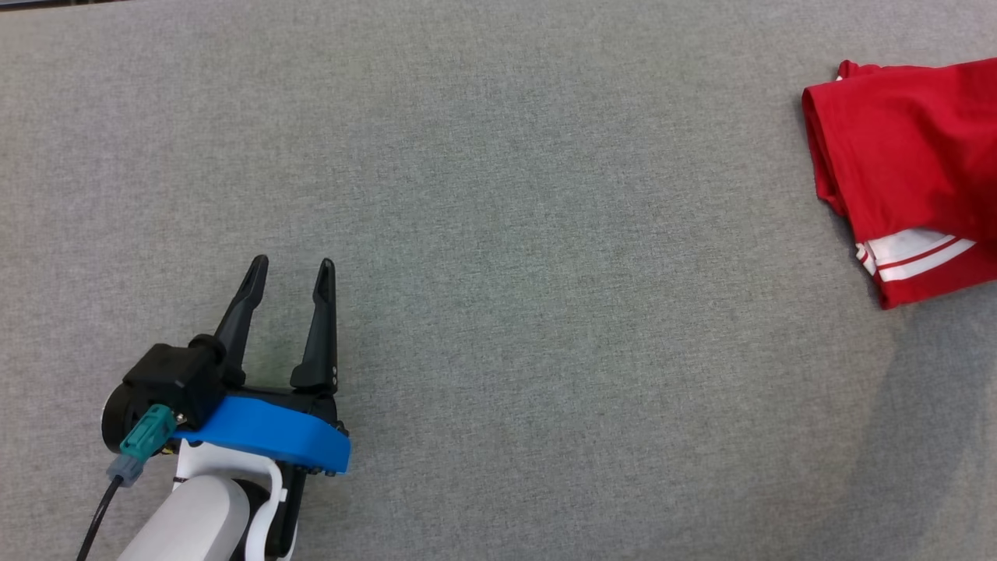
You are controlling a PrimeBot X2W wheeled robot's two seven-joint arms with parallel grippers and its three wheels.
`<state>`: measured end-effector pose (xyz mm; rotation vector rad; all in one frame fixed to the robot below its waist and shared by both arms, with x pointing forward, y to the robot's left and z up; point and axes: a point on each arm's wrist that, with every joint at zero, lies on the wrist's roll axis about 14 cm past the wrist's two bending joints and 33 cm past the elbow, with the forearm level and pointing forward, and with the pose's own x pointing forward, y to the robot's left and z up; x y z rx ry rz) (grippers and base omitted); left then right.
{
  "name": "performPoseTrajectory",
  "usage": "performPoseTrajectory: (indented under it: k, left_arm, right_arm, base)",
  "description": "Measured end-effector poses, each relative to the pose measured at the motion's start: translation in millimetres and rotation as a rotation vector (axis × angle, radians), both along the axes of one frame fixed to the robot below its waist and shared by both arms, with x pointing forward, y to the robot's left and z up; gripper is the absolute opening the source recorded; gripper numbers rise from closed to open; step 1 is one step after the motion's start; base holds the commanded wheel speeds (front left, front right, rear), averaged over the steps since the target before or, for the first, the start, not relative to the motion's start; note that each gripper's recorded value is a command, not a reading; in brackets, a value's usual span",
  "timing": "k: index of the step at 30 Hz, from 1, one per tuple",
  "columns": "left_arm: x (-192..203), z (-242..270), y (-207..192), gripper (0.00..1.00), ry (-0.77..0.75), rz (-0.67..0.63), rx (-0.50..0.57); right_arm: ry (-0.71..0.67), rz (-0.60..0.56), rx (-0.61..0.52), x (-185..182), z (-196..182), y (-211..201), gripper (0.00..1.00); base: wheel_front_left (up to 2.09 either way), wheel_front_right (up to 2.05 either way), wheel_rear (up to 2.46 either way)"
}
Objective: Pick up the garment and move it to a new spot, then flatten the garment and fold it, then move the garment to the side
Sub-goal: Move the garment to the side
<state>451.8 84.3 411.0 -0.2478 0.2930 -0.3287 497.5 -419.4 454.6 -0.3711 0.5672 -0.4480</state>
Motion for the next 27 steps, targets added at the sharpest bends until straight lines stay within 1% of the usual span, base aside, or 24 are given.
performPoseTrajectory:
  k: [1,2,5,9,16,17,19,22,27]
  left_arm:
    - [-0.3,0.1,-0.8,1.00,0.000,-0.003,0.000]
    - [-0.4,0.3,-1.8,1.00,0.000,-0.005,-0.001]
    - [-1.2,0.8,-5.0,1.00,0.001,-0.017,0.000]
    - [-2.4,5.2,-8.5,1.00,-0.005,-0.026,-0.001]
    - [-4.4,23.2,-6.9,1.00,-0.049,-0.012,-0.008]
    - [-4.4,23.2,-6.9,1.00,-0.049,-0.012,-0.008]
    - [-5.7,36.7,-0.3,1.00,-0.086,0.023,-0.017]
    - [-6.6,49.7,9.6,1.00,-0.122,0.068,-0.027]
    - [-10.9,66.1,22.5,1.00,-0.167,0.130,-0.037]
  right_arm:
    - [-0.006,-0.010,0.009,-1.2,-0.7,0.4,0.39]
    - [-0.017,-0.013,0.012,-1.6,-0.2,1.6,1.00]
    - [-0.049,-0.014,0.000,-2.4,5.3,4.0,1.00]
    - [-0.092,0.017,-0.007,-0.2,11.5,16.5,1.00]
    - [-0.200,0.129,0.003,15.0,38.6,52.9,1.00]
    - [-0.200,0.129,0.003,15.0,38.6,52.9,1.00]
    - [-0.295,0.173,0.062,21.7,57.8,74.9,1.00]
    - [-0.380,0.230,0.099,22.6,75.9,96.2,1.00]
    - [-0.465,0.328,0.196,10.6,84.1,140.0,1.00]
  base:
    - [0.00,0.00,0.00]
    - [0.00,0.00,0.00]
    - [0.00,0.00,0.00]
    - [0.00,0.00,0.00]
    - [0.00,0.00,0.00]
    - [0.00,0.00,0.00]
    - [0.00,0.00,0.00]
    - [0.00,0.00,0.00]
    - [0.00,0.00,0.00]
